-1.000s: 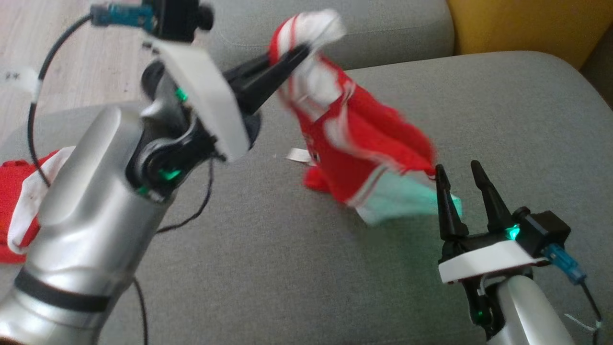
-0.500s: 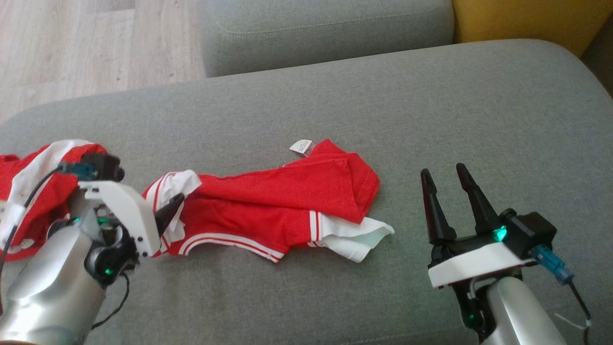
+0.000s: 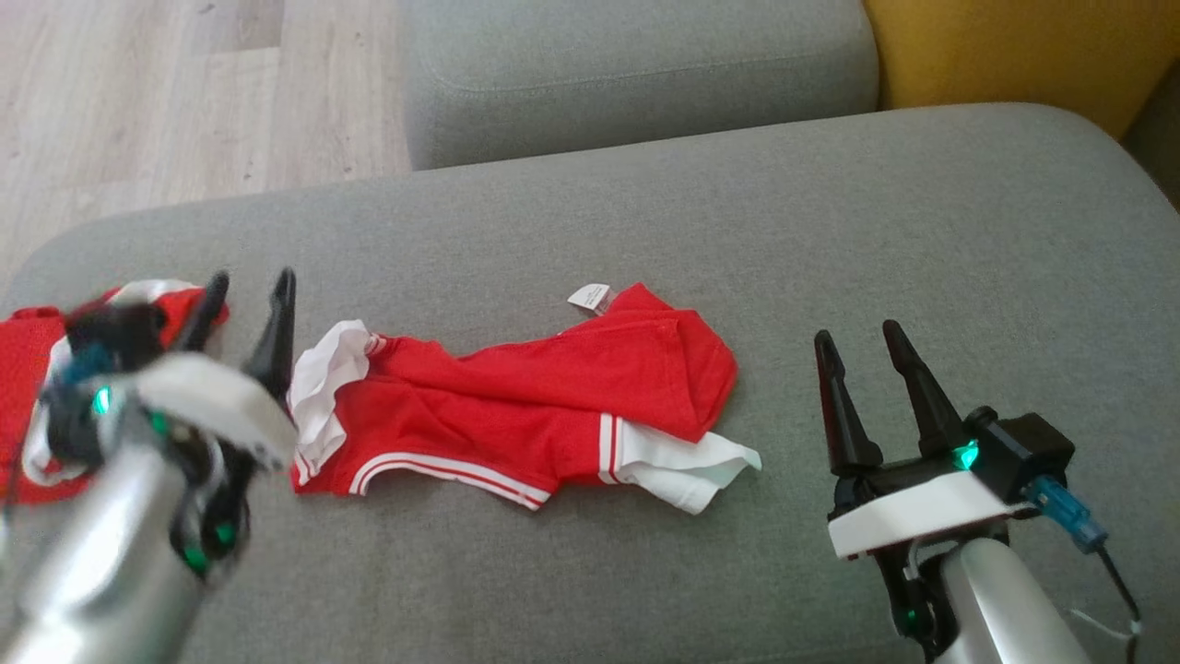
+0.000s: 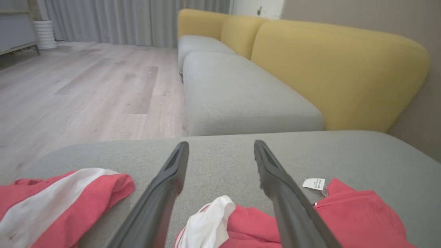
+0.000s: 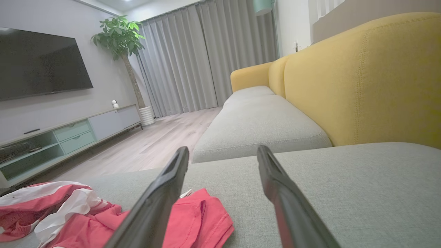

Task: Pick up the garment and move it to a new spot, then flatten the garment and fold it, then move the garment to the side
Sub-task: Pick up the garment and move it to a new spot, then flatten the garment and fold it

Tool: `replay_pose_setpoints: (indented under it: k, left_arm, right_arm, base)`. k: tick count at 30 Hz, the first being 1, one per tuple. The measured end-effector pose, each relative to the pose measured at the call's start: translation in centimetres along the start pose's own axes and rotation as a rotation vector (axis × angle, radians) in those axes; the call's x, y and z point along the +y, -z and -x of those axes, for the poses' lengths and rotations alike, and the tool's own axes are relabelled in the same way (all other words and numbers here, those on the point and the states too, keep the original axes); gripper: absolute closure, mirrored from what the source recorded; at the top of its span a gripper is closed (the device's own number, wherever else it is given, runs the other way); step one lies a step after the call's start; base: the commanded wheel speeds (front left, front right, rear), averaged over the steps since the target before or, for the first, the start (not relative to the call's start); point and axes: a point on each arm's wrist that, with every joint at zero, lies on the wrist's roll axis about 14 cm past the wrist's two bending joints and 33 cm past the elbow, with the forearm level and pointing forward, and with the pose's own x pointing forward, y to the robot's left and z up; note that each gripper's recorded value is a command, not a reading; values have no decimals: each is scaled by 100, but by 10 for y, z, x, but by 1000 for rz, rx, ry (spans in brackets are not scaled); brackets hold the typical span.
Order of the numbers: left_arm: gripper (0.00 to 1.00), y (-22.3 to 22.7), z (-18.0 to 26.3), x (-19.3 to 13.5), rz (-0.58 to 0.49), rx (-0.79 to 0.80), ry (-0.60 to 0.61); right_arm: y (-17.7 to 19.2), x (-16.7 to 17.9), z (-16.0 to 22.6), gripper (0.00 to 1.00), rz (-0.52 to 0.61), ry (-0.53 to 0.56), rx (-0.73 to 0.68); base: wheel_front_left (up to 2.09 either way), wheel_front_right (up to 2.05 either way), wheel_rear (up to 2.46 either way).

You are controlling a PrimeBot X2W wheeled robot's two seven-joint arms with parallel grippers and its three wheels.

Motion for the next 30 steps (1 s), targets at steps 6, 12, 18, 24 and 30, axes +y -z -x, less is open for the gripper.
replay_pose_setpoints:
  k: [6, 12, 18, 24, 30]
  left_arm:
    - [0, 29, 44, -9, 2, -31, -81]
    - [0, 13, 76, -24, -19, -155, -160]
    - [0, 35, 94, -33, -15, -116, -158]
    - [0, 29, 93, -27, -10, -141, -172]
    - [0, 27, 94, -23, -7, -156, -184]
  right_arm:
    - [5, 2, 5, 0, -3, -4, 14]
    - [8, -3, 8, 0, 12, -3, 28]
    - [11, -1, 7, 0, 12, -10, 35]
    - [12, 0, 7, 0, 13, -12, 39]
    - [22, 0, 6, 0, -9, -13, 68]
  base:
    - [0, 0, 0]
    - [0, 0, 0]
    - [0, 0, 0]
    - [0, 0, 0]
    - [0, 0, 0]
